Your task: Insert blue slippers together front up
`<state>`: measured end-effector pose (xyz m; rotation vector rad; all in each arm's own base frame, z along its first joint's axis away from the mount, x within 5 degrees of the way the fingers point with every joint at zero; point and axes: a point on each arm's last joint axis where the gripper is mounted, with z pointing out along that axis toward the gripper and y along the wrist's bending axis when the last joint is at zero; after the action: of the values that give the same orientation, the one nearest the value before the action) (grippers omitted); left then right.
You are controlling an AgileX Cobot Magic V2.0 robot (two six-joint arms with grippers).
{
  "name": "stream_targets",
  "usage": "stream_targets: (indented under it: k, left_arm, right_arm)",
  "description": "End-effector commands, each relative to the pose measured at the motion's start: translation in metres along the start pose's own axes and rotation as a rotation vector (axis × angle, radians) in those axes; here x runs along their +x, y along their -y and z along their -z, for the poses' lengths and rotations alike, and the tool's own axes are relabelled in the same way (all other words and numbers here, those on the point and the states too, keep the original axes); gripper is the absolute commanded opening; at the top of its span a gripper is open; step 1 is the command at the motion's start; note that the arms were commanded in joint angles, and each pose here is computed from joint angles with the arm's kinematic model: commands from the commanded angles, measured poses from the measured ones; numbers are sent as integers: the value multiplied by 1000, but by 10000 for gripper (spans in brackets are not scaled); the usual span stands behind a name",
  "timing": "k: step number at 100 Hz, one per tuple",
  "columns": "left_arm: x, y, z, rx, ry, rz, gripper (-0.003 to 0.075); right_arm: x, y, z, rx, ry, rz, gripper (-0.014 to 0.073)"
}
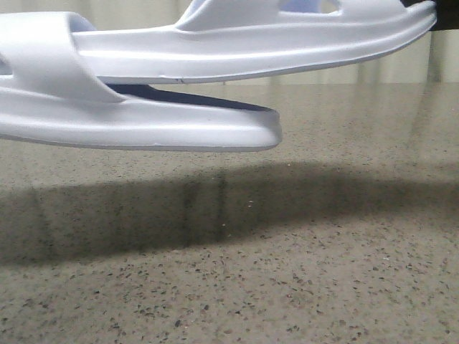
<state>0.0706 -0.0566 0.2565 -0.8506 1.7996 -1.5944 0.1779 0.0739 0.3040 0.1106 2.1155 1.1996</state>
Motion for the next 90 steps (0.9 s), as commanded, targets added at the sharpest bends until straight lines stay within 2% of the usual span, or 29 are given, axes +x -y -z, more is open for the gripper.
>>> stream_targets:
  k: [1, 25, 74, 90]
  left_arm:
    - [8, 17, 1, 99, -92, 71, 16]
    - [11, 21, 2, 134, -131, 89, 16]
    - [17, 26, 4, 186, -203, 89, 16]
    - [18, 26, 4, 188, -206, 84, 16]
  right_arm:
    - [0, -16, 2, -119, -44, 13, -107]
    - [2, -18, -2, -169, -77, 25, -107]
    - [25, -31, -34, -290, -246, 74, -107]
    - [23, -31, -38, -293, -217, 114, -107]
